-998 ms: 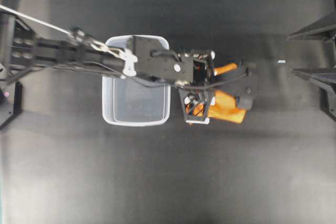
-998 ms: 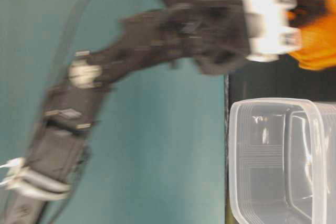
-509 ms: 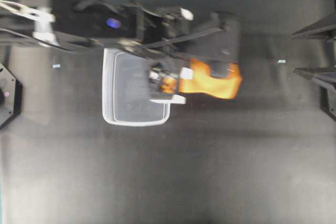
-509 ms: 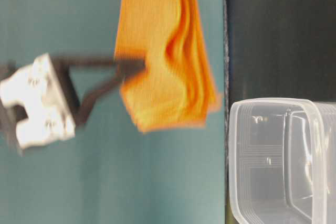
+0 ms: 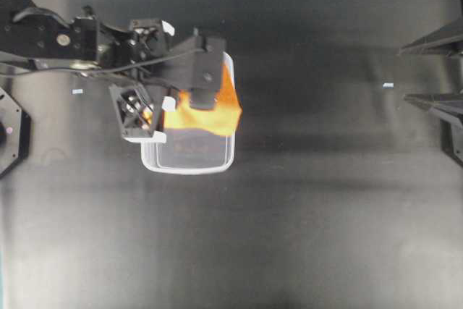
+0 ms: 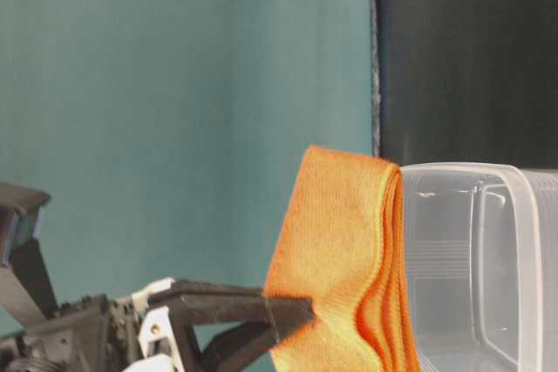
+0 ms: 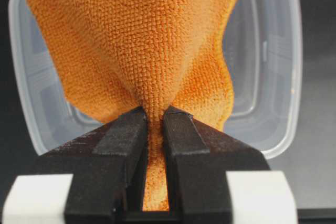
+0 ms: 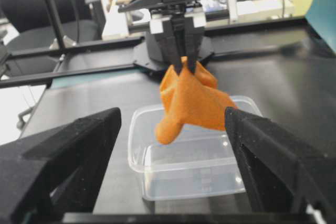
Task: Place the orange towel into the container with the left arm.
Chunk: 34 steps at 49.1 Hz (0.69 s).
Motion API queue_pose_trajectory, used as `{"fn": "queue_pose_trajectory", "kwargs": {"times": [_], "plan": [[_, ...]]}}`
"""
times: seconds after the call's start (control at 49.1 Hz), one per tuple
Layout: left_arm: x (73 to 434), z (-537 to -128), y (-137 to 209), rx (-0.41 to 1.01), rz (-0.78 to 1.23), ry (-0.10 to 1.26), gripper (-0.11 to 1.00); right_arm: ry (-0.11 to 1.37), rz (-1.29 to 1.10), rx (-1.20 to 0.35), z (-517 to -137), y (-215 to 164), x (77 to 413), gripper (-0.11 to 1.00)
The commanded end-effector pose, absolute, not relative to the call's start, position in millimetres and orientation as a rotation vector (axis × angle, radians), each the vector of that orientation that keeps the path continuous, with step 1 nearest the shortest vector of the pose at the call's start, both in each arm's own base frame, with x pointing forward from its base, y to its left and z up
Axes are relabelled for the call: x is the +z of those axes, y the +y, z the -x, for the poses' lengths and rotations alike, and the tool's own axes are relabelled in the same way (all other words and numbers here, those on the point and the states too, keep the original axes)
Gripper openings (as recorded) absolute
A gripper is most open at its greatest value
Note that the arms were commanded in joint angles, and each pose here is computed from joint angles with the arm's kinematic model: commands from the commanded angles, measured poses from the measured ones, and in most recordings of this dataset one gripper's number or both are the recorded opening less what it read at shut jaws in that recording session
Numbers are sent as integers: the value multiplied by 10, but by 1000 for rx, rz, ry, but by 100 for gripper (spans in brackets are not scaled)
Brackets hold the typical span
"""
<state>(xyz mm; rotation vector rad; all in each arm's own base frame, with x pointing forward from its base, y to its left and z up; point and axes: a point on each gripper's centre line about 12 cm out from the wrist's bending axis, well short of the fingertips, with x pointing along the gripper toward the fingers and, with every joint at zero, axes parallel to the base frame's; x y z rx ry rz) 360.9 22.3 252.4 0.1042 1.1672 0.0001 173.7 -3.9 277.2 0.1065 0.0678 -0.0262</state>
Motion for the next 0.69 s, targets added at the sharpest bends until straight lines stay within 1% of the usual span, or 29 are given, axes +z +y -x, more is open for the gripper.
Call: {"fn": "queue_pose_trajectory", "kwargs": {"times": [0.0,0.183,0.305,0.326,0.346,0.387,0.529,0.57,0.631,0.672], "plan": [[2599,-3572,213,-1,-113,1126,6,57,-110,-29,-1749,-45,2799,77],[2457,-3514,215,-3,-112,1160,6,58,-108,-29,-1749,-45,2793,77],[2403,-3523,214,-3,-113,1133,7,58,-108,-29,-1749,-45,2793,77],[2398,-3527,214,-3,-114,1127,8,58,-111,-29,-1749,-45,2793,77],[2389,-3528,213,-3,-114,1118,11,58,-110,-29,-1749,-45,2793,77],[2383,-3539,218,0,-113,1098,22,58,-108,-29,-1749,-45,2793,77],[2328,-3559,221,1,-116,1048,65,52,-109,-29,-1749,-45,2800,77],[2315,-3555,221,1,-116,1048,76,51,-109,-29,-1749,-45,2802,77],[2304,-3547,221,1,-116,1052,87,48,-112,-29,-1750,-45,2805,76],[2320,-3546,226,2,-115,1048,90,48,-116,-29,-1750,-45,2805,76]]}}
